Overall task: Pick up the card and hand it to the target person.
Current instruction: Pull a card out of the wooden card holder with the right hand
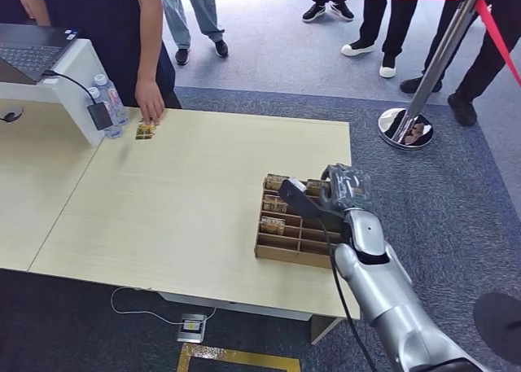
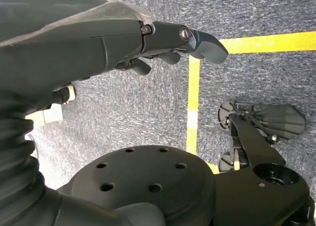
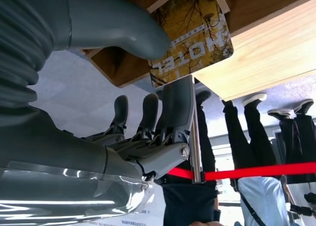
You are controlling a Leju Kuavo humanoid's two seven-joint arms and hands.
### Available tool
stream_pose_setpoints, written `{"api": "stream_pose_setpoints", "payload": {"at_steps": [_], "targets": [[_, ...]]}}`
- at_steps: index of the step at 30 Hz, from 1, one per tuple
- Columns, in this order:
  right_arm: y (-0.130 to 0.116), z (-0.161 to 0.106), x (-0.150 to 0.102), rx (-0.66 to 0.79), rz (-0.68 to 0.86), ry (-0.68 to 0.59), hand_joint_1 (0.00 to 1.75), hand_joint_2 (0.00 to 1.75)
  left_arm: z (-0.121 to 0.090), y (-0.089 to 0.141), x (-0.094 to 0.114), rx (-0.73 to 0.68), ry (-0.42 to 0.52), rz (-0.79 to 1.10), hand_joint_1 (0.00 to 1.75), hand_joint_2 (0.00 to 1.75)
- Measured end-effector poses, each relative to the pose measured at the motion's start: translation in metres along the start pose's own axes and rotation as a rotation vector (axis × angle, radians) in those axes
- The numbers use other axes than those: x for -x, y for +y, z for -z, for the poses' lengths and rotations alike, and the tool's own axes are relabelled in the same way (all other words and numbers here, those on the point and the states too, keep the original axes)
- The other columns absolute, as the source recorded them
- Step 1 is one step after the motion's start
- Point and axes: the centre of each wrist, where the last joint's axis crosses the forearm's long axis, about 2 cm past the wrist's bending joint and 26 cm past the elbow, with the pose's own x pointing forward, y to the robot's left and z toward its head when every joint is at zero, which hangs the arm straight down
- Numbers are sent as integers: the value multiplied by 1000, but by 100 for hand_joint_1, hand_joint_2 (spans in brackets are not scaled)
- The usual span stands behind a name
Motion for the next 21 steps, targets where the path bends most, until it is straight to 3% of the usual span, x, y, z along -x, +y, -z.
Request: {"api": "stream_pose_setpoints", "payload": {"at_steps": [7,21], "targets": [[-1,2,-3,4,-8,-11,115,175,0,0,0,-6,1,-3,0,175],[-5,2,-10,33,-18,-41,127,175,0,0,0,-10,1,-11,0,175]]}}
